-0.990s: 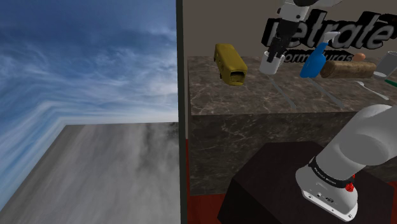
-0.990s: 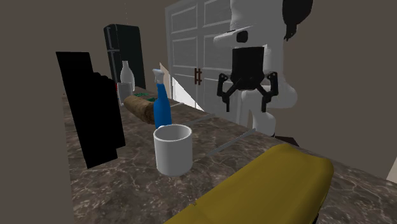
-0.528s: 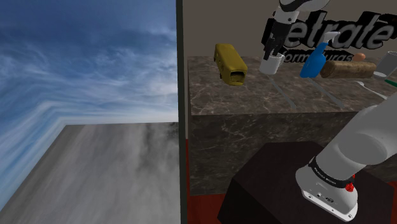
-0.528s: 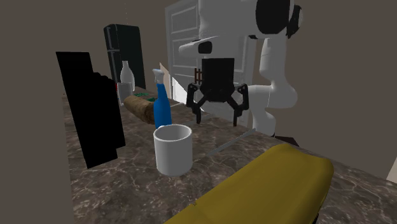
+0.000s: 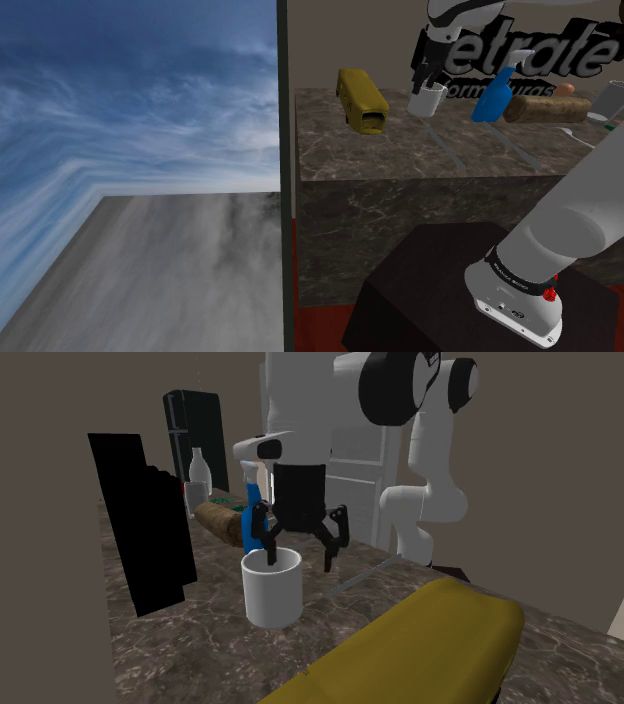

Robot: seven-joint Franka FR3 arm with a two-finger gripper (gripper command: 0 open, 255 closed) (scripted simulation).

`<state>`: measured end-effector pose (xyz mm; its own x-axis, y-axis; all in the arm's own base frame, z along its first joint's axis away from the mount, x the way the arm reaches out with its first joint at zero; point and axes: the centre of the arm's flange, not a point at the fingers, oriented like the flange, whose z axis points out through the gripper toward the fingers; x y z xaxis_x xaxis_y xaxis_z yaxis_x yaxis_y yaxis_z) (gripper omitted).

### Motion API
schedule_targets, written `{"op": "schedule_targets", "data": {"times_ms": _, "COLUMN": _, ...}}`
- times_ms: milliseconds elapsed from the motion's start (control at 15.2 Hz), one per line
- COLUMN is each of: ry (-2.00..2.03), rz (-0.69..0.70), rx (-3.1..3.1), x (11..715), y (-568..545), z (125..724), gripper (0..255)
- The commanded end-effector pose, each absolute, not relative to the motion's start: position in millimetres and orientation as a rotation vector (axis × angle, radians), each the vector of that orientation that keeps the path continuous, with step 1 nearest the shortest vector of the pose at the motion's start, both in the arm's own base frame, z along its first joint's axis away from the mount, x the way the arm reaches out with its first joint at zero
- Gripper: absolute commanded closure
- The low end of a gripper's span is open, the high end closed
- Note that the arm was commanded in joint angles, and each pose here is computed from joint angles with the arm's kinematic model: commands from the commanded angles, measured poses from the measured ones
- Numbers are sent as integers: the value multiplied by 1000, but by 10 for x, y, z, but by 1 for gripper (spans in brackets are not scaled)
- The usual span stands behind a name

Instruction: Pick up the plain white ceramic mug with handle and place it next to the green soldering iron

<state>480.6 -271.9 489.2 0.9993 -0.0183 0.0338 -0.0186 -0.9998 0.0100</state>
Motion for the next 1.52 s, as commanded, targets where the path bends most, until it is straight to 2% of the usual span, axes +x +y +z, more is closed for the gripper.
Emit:
{"op": "schedule_targets", "data": {"times_ms": 0, "ry": -29, "rz": 54, "rx": 3130, "x": 4829, "y": -2735, "z": 4784, "gripper": 0}}
{"op": "schedule_targets", "data": {"times_ms": 264, "ry": -29, "rz": 54, "rx": 3130, "x": 4834, "y": -2737, "z": 4596, "gripper": 0}}
{"op": "schedule_targets", "data": {"times_ms": 726, "ry": -29, "rz": 54, "rx": 3130, "x": 4835, "y": -2737, "z": 4596, "gripper": 0}}
{"op": "schedule_targets", "data": {"times_ms": 792, "ry": -29, "rz": 54, "rx": 3130, "x": 4835, "y": -2737, "z": 4596, "gripper": 255}}
{"op": "schedule_targets", "data": {"times_ms": 1452, "ry": -29, "rz": 54, "rx": 3130, "x": 4835, "y": -2737, "z": 4648, "gripper": 255}}
